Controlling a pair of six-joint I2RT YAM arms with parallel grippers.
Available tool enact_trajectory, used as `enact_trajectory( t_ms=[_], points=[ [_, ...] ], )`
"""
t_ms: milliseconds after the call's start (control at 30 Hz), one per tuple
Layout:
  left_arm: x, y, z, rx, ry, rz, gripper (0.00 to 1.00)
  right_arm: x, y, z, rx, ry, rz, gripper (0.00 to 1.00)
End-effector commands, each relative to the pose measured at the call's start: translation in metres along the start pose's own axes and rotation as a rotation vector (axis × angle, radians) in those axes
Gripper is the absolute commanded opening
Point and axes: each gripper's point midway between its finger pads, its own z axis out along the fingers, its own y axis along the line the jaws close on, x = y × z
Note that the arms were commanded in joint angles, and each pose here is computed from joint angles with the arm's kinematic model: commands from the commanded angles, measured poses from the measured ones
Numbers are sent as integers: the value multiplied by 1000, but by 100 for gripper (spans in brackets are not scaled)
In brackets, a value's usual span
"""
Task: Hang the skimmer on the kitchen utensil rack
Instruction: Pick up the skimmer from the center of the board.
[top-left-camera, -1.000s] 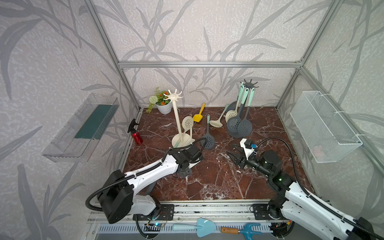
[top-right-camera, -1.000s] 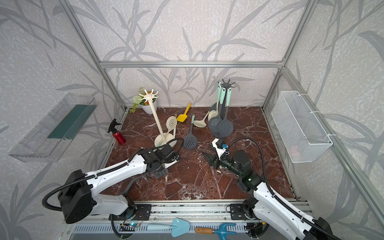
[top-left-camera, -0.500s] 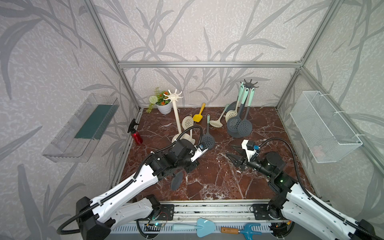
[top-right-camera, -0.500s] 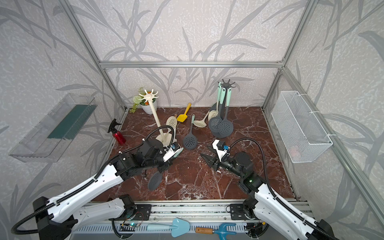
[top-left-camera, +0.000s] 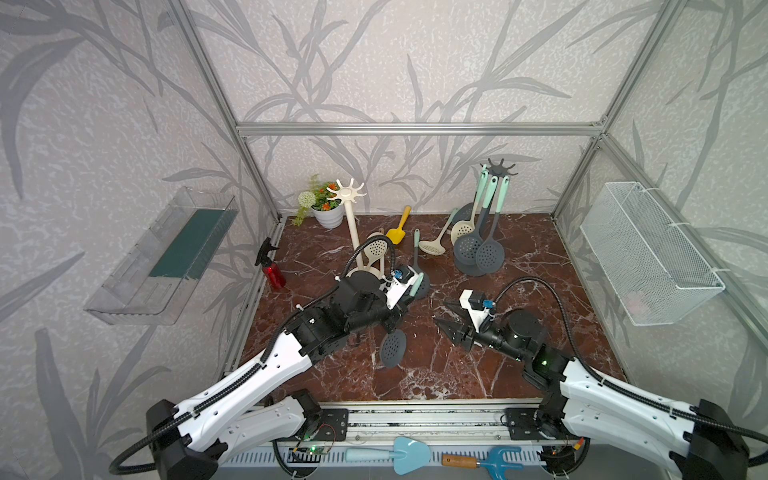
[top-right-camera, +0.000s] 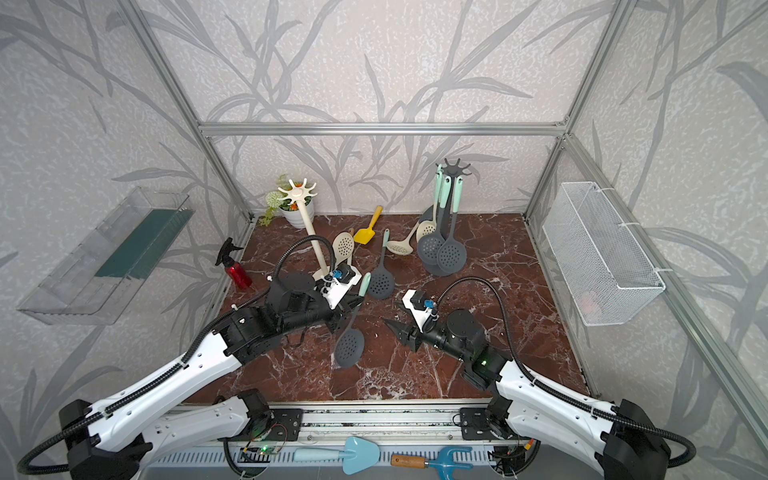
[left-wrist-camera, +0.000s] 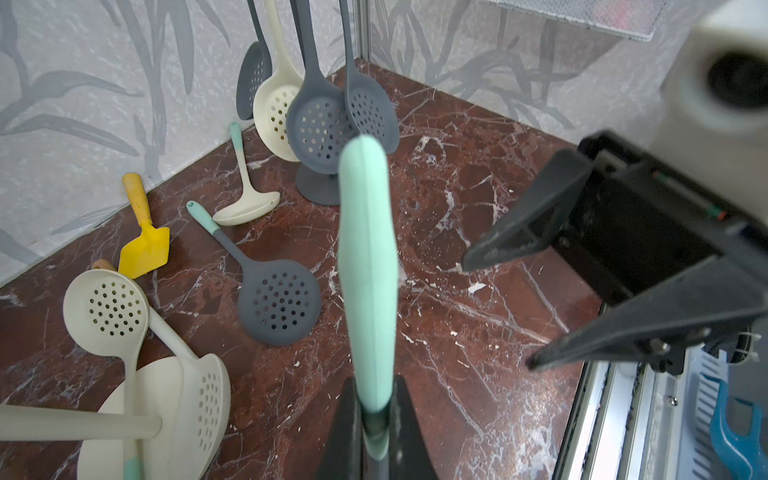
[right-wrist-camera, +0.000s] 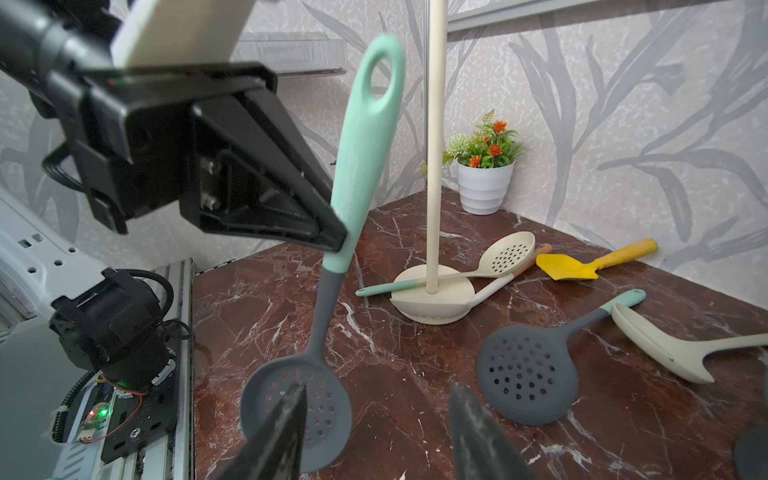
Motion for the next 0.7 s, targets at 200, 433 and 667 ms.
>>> enact_trajectory(
  t_ms=[200, 433, 667],
  points=[
    [-37, 3, 1, -9, -188, -150, 0, 8, -4, 27, 60, -34, 77, 56],
    [-41, 5, 3, -27, -234, -192, 0, 11, -1, 51, 45, -47, 134, 56],
    [-47, 11, 1, -55, -269, -220, 0, 21, 9, 73, 18, -27, 155, 56]
  ],
)
